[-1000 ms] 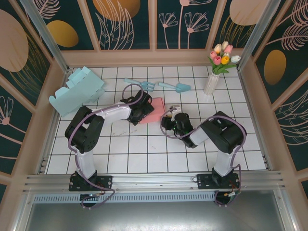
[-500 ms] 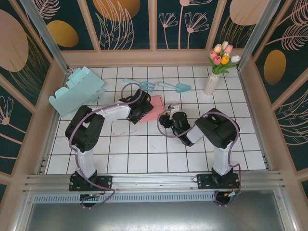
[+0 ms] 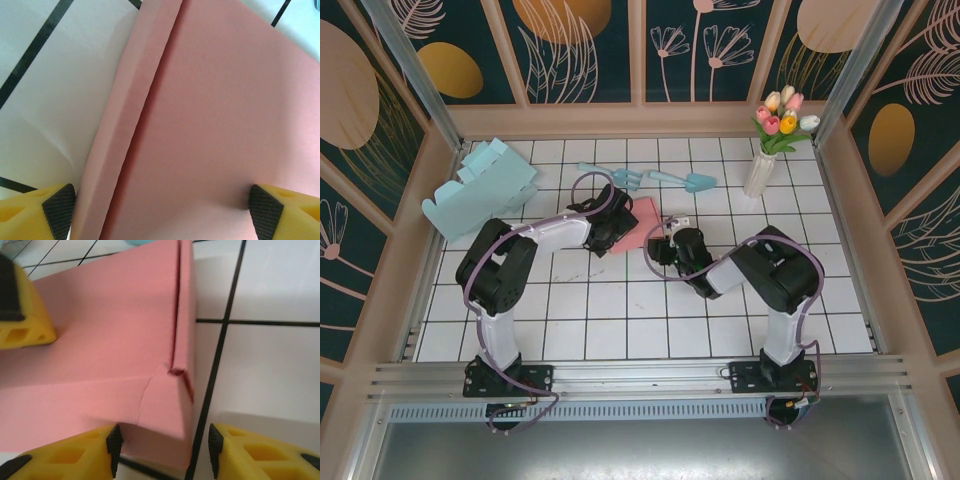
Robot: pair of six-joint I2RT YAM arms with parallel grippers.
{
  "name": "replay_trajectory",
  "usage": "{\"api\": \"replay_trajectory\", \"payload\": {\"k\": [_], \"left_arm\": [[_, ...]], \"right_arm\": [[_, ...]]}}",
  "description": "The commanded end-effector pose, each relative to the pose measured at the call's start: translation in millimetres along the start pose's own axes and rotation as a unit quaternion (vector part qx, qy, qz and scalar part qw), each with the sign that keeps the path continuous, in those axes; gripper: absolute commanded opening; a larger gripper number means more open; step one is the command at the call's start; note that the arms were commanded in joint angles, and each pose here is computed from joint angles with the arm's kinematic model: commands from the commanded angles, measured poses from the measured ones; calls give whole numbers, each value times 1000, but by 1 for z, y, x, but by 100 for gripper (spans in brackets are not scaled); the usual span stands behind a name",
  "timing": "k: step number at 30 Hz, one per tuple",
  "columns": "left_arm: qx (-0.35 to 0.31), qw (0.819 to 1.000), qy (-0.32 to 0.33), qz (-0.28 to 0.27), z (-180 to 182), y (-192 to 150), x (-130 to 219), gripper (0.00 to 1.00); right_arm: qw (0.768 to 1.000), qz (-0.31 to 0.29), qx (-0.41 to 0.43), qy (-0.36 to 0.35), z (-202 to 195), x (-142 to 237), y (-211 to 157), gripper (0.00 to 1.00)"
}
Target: Fold the paper box
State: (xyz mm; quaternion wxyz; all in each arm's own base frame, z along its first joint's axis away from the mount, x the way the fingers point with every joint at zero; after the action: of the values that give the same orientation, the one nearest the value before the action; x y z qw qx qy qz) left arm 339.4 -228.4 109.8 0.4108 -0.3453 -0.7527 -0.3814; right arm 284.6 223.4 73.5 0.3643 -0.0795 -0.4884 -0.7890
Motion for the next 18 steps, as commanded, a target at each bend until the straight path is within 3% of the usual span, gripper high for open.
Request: {"api": "replay_trajectory", "payload": {"k": [1, 10, 12, 15, 18], "left_arm": [[-11, 988, 138, 71, 54, -29, -31, 90], [-11, 988, 141, 62, 52, -25, -27, 90], [-10, 988, 141, 60, 52, -25, -26, 90], [-11, 988, 141, 62, 52, -25, -27, 90], [-11, 988, 141, 64, 52, -26, -27, 90]], "right_arm": [[999, 52, -2, 18, 2, 15, -10, 53], [999, 46, -4, -12, 2, 38, 3, 58], [999, 44, -15, -11, 3, 39, 7, 52], [999, 38, -31, -13, 3, 33, 15, 29], [998, 41, -46, -5, 2, 24, 17, 26]]}}
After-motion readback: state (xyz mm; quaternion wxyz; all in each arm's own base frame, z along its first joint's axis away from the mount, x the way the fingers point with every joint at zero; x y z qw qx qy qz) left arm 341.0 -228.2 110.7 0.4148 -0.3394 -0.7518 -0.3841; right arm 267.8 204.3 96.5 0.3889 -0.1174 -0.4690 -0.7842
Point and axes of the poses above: each hand's point on the last joint's axis, 136 mm out from that joint toward the fingers, its own x axis back along the fingers, its own z axis along the line the jaws close on, y = z × x, the point moved 9 cm from there along x, back along the fingers, and after that the axes turned 14 degrees about -x, right-handed, at the moved point
